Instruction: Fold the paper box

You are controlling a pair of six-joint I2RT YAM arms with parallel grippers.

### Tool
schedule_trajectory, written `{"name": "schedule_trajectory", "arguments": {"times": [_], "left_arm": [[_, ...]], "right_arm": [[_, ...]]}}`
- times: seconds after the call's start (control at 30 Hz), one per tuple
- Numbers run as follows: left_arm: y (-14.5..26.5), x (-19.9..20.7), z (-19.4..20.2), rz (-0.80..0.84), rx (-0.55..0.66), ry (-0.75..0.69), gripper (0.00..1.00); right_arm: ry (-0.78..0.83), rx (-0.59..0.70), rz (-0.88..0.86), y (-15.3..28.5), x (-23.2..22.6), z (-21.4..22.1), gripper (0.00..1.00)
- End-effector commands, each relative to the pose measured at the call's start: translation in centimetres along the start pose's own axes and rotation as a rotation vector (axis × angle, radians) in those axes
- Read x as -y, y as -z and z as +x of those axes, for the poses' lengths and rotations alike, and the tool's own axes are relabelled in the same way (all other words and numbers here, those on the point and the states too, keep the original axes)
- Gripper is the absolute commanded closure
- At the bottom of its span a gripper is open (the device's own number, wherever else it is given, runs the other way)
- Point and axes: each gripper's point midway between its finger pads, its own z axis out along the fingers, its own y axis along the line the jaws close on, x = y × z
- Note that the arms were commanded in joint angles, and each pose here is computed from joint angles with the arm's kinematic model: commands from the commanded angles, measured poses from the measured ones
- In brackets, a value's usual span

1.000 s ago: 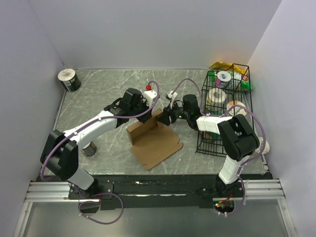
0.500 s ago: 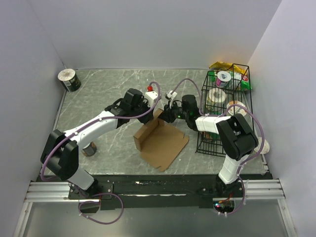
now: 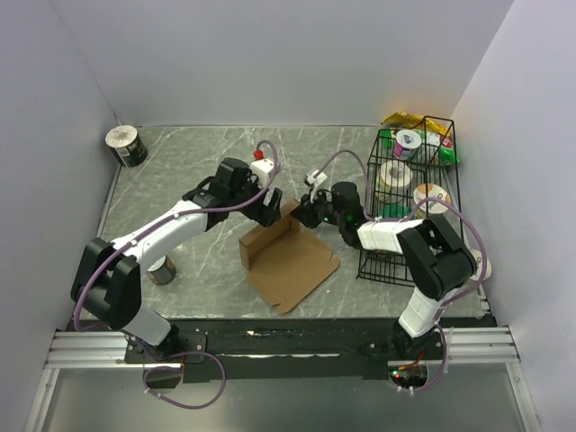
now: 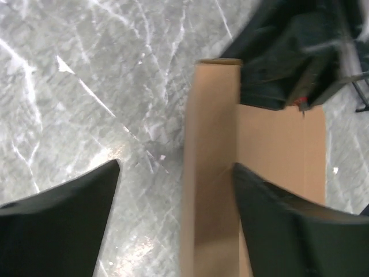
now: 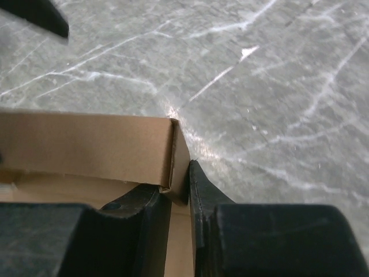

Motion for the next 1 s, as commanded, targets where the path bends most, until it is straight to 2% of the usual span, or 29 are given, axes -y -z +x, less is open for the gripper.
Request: {"name": "schedule_trajectory", "arguments": {"times": [0.0,0.13,0.2,0.3,0.5,0.67,0.73,0.77,0.83,0.87,0.97], "left_arm": [[1.9,1.2,-0.7,0.062,0.041,0.034,0.05],[2.0,2.4,-0.2,0.122,0.024,0.024,0.01],[1.6,1.9,0.2,0.089,0.0,0.007,0.04],[1.2,1.6,0.9,0.049,-0.026,0.0,0.04],[0.9,3.0,1.8,0.057,-0.049,-0.109,0.03],[0.2,3.4,3.0,0.003,-0.092,-0.179,0.01],[0.1,2.8,3.3,-0.038,-0.108,-0.187,0.09],[-0.1,2.8,3.6,-0.045,-0.12,-0.188,0.19],[-0.1,2.7,3.6,-0.055,-0.118,-0.191,0.29],[0.0,2.9,3.5,-0.052,-0.114,-0.197,0.38],[0.0,3.0,3.6,-0.067,-0.112,-0.218,0.52]], "right_arm": [[-0.054,0.005,0.08,1.7,-0.1,0.2,0.99],[-0.07,-0.016,0.117,2.8,-0.4,0.6,0.99],[-0.07,-0.011,0.131,3.3,-0.7,0.4,0.99],[-0.077,-0.009,0.143,3.8,-1.1,0.1,0.99],[-0.087,-0.037,0.197,4.2,-1.1,0.0,0.99],[-0.105,-0.041,0.234,4.5,-0.9,-0.1,0.99],[-0.108,-0.042,0.241,4.6,-0.9,0.0,0.99],[-0.112,-0.045,0.26,4.7,-0.7,0.2,0.99],[-0.108,-0.046,0.275,4.8,-0.7,0.3,0.99],[-0.108,-0.046,0.298,4.8,-0.4,0.3,0.98],[-0.102,-0.043,0.321,4.8,-0.3,0.2,0.98]]}}
